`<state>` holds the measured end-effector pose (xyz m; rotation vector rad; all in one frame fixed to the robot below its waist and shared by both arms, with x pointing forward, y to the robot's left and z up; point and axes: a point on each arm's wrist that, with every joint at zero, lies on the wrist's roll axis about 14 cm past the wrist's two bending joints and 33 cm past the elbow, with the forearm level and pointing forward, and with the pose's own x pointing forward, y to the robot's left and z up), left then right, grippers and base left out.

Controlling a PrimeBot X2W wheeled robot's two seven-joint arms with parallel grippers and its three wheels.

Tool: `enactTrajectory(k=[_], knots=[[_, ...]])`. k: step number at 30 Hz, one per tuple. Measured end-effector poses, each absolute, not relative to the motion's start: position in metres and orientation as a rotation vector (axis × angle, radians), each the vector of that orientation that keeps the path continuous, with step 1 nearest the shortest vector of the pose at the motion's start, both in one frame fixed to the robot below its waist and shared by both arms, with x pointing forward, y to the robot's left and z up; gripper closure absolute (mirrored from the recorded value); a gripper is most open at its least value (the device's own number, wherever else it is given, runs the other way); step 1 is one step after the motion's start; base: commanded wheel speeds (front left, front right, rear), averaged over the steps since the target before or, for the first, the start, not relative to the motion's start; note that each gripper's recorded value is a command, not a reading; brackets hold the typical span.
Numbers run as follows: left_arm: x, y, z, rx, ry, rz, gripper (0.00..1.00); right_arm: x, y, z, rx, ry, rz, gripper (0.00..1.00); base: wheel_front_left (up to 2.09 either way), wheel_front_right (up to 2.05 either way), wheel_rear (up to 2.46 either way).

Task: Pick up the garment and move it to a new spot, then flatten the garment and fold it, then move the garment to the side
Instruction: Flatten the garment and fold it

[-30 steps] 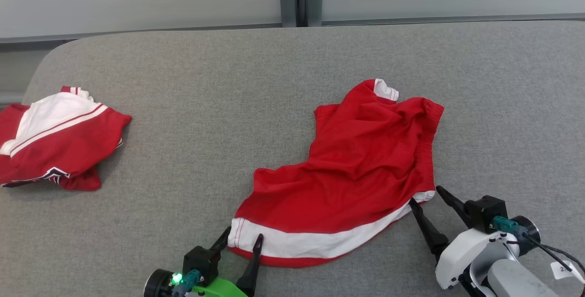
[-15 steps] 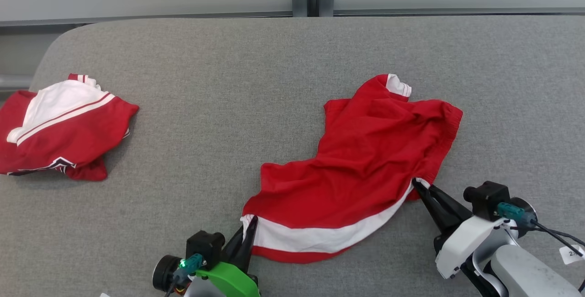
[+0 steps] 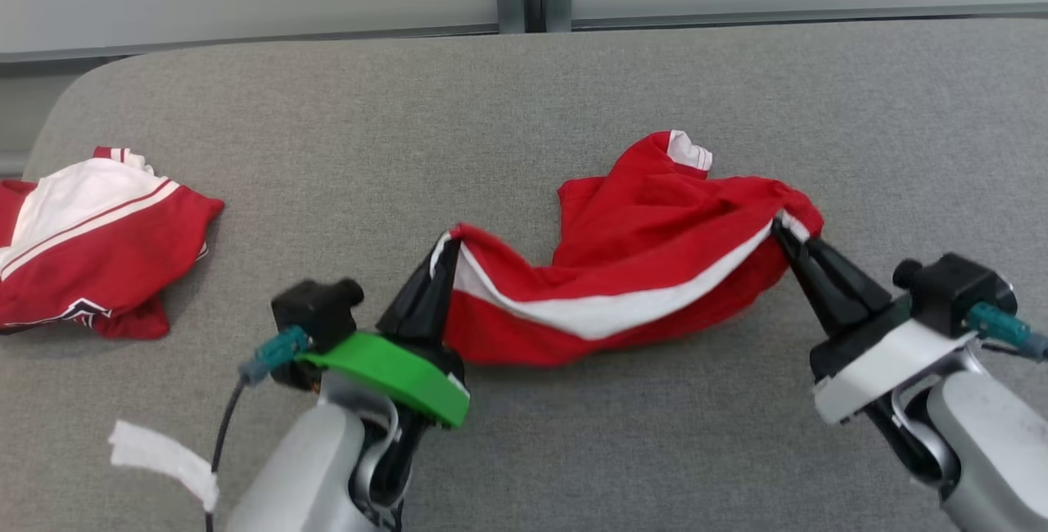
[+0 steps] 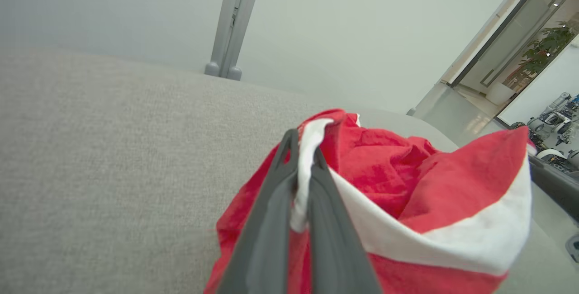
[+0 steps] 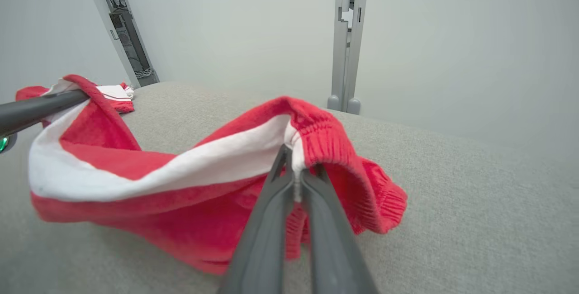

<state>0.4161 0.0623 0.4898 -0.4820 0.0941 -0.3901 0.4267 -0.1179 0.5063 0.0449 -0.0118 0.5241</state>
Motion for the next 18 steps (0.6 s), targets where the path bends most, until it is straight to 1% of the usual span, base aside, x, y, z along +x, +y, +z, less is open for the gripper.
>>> enactTrajectory(k=[3,6,9,12,18], knots=[[0.44,0.056,0.512,-0.498,0.087,-0.442,1.0,0.447,-0.12,0.525,0.027,-0.06,0.532,1.0,0.0,0.0,0.0],[0.468,0.052,0.535,-0.53,0.086,-0.48,1.0,0.477,-0.124,0.551,0.016,-0.11,0.527,1.0,0.0,0.0,0.0],[0.51,0.06,0.569,-0.505,0.031,-0.497,1.0,0.516,-0.127,0.584,0.007,-0.155,0.518,1.0,0.0,0.0,0.0],[0.549,0.062,0.599,-0.572,-0.007,-0.498,1.0,0.554,-0.129,0.612,0.039,-0.18,0.498,1.0,0.0,0.0,0.0],[0.626,0.067,0.667,-0.578,-0.147,-0.482,1.0,0.625,-0.138,0.678,0.117,-0.264,0.445,1.0,0.0,0.0,0.0]])
